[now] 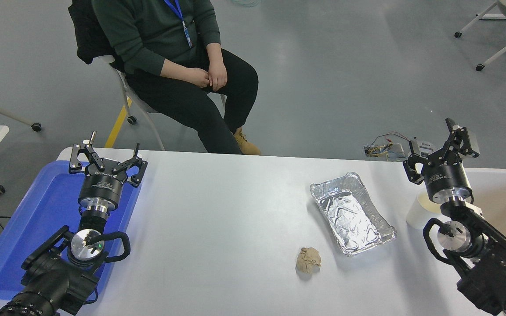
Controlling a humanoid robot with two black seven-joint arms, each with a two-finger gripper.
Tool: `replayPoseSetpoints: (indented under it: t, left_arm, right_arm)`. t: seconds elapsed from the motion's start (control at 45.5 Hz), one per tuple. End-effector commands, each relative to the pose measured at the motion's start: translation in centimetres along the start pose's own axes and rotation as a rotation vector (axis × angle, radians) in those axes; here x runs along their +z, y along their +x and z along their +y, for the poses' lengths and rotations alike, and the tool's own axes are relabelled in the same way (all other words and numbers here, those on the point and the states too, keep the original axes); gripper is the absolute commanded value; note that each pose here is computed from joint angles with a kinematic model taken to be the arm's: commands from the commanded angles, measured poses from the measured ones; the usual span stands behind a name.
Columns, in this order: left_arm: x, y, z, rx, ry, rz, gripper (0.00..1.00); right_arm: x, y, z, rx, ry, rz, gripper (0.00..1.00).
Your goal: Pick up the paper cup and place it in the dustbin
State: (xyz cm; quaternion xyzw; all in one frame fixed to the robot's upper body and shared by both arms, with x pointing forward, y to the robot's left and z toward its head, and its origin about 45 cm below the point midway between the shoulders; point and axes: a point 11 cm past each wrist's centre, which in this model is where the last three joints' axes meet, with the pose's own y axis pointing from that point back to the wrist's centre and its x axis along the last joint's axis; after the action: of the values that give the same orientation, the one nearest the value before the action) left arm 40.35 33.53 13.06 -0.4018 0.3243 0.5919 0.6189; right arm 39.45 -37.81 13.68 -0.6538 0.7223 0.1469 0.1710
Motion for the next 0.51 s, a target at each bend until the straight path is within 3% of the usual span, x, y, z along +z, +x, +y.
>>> replayPoseSetpoints:
  t: [0.0,0.484]
  left_arm:
    - [0.00,0.00,0.00,0.000,0.000,0.000,1.00]
    - [-0.01,0.00,0.00,0.000,0.001,0.000,1.00]
  right_arm:
    - [0.04,-0.04,0.00,0.000,0.000,-0.001,1.00]
    - [-0.05,-0.13,-0.10,-0.002,0.002,-0.001,1.00]
